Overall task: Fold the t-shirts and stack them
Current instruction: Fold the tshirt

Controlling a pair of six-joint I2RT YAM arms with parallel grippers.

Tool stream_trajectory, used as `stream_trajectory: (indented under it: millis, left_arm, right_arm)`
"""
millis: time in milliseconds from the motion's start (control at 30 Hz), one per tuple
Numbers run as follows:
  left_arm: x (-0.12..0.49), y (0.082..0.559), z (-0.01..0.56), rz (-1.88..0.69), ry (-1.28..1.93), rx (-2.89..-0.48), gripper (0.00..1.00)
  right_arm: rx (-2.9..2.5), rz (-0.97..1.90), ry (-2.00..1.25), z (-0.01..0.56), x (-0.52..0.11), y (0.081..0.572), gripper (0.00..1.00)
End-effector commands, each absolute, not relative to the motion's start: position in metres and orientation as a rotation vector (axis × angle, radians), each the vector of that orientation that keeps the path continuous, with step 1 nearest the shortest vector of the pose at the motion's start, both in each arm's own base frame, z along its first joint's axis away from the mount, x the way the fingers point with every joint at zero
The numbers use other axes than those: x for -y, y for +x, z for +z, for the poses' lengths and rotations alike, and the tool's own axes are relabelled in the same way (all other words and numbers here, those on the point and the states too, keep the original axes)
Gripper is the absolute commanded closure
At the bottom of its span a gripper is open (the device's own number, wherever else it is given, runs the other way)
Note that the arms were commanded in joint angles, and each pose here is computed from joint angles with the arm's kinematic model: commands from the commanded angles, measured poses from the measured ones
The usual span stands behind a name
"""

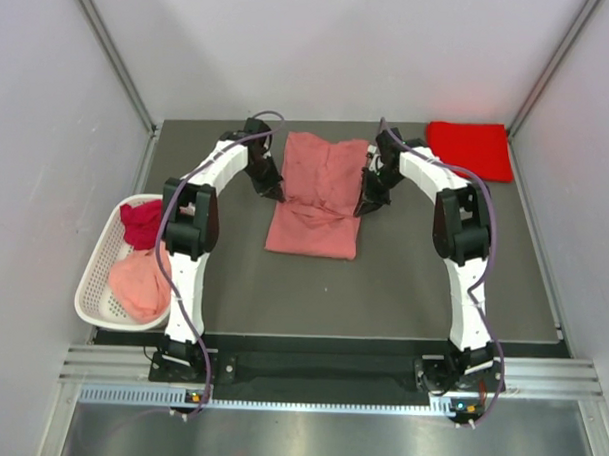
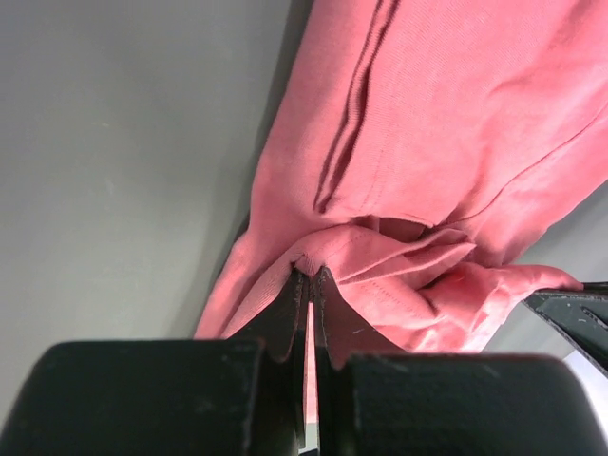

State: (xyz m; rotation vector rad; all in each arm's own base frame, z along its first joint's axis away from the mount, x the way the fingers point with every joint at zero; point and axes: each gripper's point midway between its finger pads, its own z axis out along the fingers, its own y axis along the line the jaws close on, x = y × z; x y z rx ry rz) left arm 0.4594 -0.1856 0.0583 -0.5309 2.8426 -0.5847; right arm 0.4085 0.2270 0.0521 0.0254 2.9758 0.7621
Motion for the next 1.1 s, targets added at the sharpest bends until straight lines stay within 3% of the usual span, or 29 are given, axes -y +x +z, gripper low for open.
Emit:
stream_trajectory:
  millis: [0,533,733,767,967,1067]
  left_arm:
    - [0.181,0.479,0.072,-0.612,-0.516,-2.772,1.0]
    - [0.182,0.496,0.063,-0.663,-0.535,-2.753,1.0]
    - [0.181,0.512,0.086,-0.669,-0.5,-2.679,0.74]
    - [0.183,0.516,0.095,-0.677,-0.476,-2.654,0.68]
    - [0.168,0.515,0.158,-0.594,-0.372,-2.519,0.55]
    - [0.166,0.493,0.174,-0.59,-0.316,-2.506,0.55]
  right_arm:
    - [-2.921,0.792,0.036,0.064,-0.222,0.425,1.0]
    - [-2.839,0.959,0.109,0.069,-0.233,0.456,0.89]
    - [-2.82,0.945,0.192,0.072,-0.219,0.471,0.77]
    - [-2.813,0.947,0.191,0.074,-0.218,0.473,0.69]
    - [-2.752,0.815,0.082,0.119,-0.204,0.482,0.45]
    - [-2.761,0.687,-0.011,0.136,-0.205,0.461,0.41]
